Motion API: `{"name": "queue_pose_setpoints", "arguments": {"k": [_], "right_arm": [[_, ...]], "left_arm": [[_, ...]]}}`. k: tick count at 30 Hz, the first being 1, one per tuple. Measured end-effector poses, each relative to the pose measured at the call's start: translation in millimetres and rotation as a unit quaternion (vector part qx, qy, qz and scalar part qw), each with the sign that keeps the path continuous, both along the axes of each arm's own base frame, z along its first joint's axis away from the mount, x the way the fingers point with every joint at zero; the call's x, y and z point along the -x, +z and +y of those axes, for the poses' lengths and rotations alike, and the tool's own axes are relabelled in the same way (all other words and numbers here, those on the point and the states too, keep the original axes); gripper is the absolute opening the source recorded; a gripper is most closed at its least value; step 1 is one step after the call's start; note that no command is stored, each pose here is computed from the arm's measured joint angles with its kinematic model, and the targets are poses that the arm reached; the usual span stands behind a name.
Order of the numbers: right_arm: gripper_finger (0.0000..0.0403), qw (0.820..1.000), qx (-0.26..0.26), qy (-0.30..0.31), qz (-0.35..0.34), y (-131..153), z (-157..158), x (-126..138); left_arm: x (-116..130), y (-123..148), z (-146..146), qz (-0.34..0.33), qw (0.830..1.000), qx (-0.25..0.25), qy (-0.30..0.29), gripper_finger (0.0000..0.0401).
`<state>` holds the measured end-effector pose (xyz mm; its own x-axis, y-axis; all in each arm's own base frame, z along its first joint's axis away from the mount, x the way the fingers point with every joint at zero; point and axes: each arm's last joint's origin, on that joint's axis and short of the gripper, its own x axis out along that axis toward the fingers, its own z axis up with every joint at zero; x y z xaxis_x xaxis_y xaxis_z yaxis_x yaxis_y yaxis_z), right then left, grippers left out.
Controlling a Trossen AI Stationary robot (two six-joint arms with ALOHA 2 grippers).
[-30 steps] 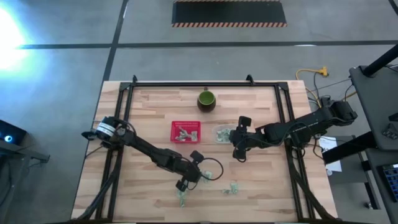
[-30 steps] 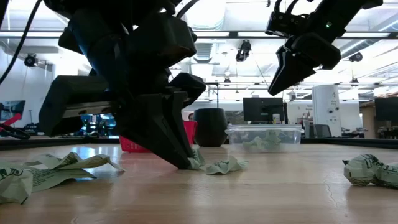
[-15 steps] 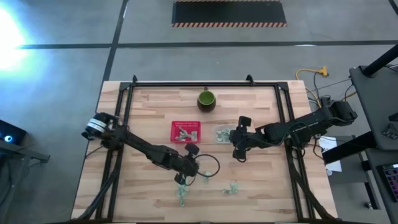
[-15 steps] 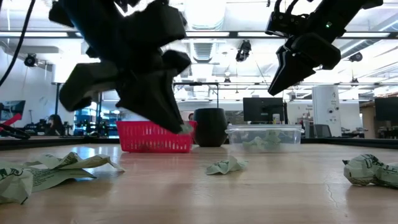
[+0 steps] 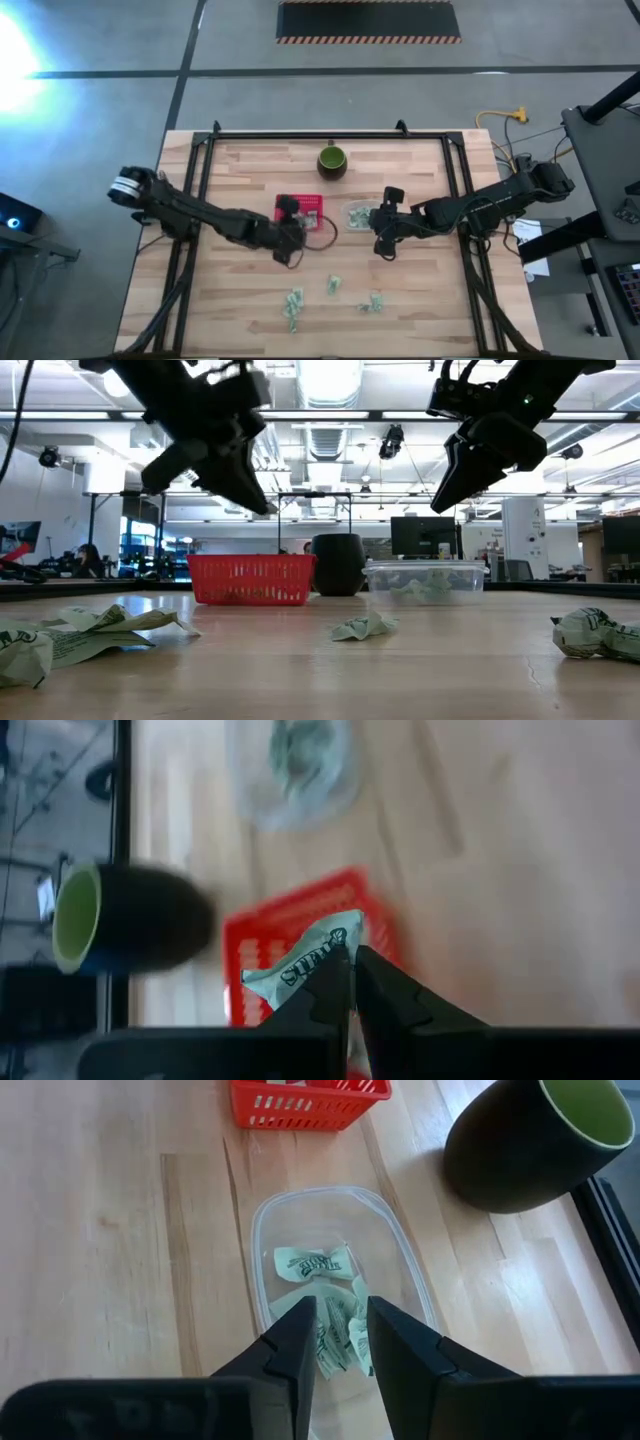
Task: Pick and place items into bin
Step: Put the stevia packet into the red bin
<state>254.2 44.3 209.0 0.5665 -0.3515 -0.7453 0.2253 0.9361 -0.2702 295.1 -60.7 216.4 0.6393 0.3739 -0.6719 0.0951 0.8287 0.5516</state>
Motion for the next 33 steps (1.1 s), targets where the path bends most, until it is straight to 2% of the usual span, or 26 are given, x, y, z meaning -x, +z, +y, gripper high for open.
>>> {"name": "queue_pose_setpoints", "arguments": {"k": [7, 12, 26, 33], "right_arm": [[0.0086, 1.0, -0.001, -0.001, -0.001, 0, 0, 0], [0.0083, 1.0, -0.001, -0.001, -0.001, 0, 0, 0], [0.0072, 1.0, -0.001, -0.001, -0.003, 0, 0, 0], [0.0072, 1.0, -0.001, -0.001, -0.004, 0, 0, -1]], "left_arm": [[13, -14, 40, 0.007, 0.998, 0.002, 0.066, 0.0001], [17, -27, 57, 0.001, 0.996, 0.008, 0.092, 0.0001], [16, -29, 58, -0.014, 0.996, 0.021, 0.086, 0.0005], [15, -29, 57, -0.016, 0.996, 0.033, 0.076, 0.0068]]}}
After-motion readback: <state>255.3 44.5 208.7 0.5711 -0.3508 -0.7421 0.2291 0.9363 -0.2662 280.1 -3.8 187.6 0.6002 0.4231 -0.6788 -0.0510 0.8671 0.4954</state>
